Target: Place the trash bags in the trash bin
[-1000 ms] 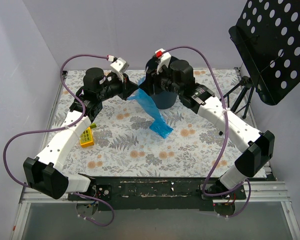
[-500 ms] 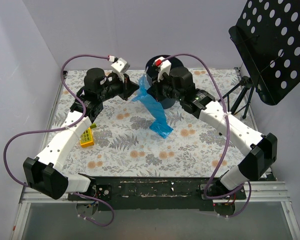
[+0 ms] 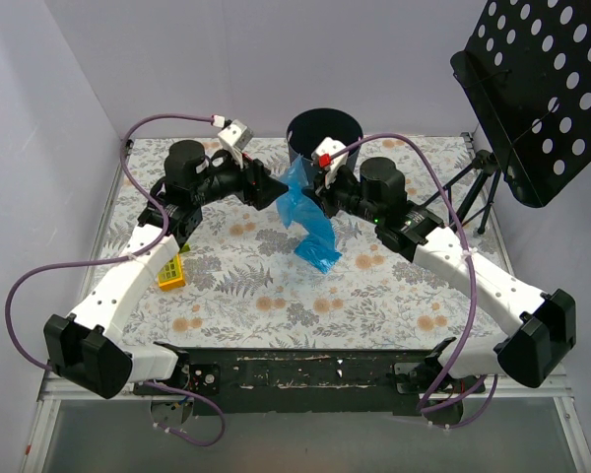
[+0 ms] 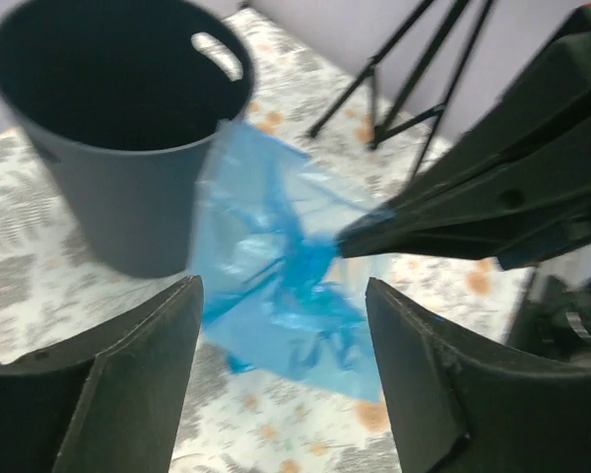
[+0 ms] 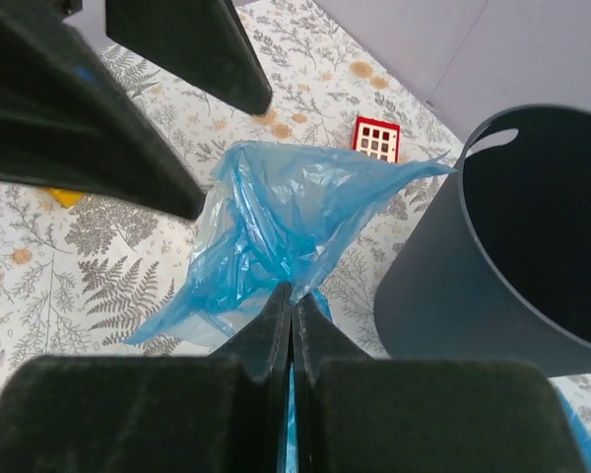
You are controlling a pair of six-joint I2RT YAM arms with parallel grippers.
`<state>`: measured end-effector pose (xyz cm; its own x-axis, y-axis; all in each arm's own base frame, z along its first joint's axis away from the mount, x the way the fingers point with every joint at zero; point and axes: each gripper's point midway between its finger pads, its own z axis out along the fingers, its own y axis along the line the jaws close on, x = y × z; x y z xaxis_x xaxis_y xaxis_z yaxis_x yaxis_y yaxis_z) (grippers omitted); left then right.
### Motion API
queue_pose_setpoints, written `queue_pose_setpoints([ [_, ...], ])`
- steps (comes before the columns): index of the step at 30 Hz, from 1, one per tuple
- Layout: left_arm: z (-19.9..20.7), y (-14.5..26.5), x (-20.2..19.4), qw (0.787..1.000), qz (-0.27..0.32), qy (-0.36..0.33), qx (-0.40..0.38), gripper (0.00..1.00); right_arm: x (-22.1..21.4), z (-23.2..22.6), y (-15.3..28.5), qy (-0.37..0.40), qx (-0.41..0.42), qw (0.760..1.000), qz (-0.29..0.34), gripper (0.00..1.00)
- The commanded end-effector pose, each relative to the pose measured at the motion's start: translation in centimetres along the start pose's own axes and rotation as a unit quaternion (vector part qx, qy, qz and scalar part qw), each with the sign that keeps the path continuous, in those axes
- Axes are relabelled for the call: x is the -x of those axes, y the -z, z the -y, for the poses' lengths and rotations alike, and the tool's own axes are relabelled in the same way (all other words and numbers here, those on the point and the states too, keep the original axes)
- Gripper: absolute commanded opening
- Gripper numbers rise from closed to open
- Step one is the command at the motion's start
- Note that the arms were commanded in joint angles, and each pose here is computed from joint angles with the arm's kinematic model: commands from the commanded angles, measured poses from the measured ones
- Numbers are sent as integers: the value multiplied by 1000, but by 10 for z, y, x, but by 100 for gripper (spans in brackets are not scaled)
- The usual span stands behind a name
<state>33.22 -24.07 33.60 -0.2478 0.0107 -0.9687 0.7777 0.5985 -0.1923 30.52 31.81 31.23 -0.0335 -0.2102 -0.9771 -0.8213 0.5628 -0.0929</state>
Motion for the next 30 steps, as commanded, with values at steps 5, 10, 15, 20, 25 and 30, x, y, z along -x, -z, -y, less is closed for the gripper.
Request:
queue_pose_setpoints([
  [5, 41, -15, 15, 990, 14, 62, -127, 73, 40, 8, 2, 59, -9, 996, 66, 1],
  [10, 18, -37, 14, 991, 18, 100, -87, 49, 41, 3, 1, 68, 6, 995, 68, 1],
  [15, 2, -46, 7, 987, 13, 151, -52, 0, 37, 18, 5, 72, -36, 995, 54, 1],
  [20, -45, -38, -19, 987, -16, 137, 85, 0, 43, 64, 24, 88, -156, 983, 49, 1],
  [25, -95, -12, -29, 969, -24, 98, 225, 7, 46, 87, 41, 103, -205, 972, 46, 1],
  [30, -111, 3, -28, 960, -23, 72, 270, 24, 44, 95, 50, 118, -226, 966, 39, 1],
])
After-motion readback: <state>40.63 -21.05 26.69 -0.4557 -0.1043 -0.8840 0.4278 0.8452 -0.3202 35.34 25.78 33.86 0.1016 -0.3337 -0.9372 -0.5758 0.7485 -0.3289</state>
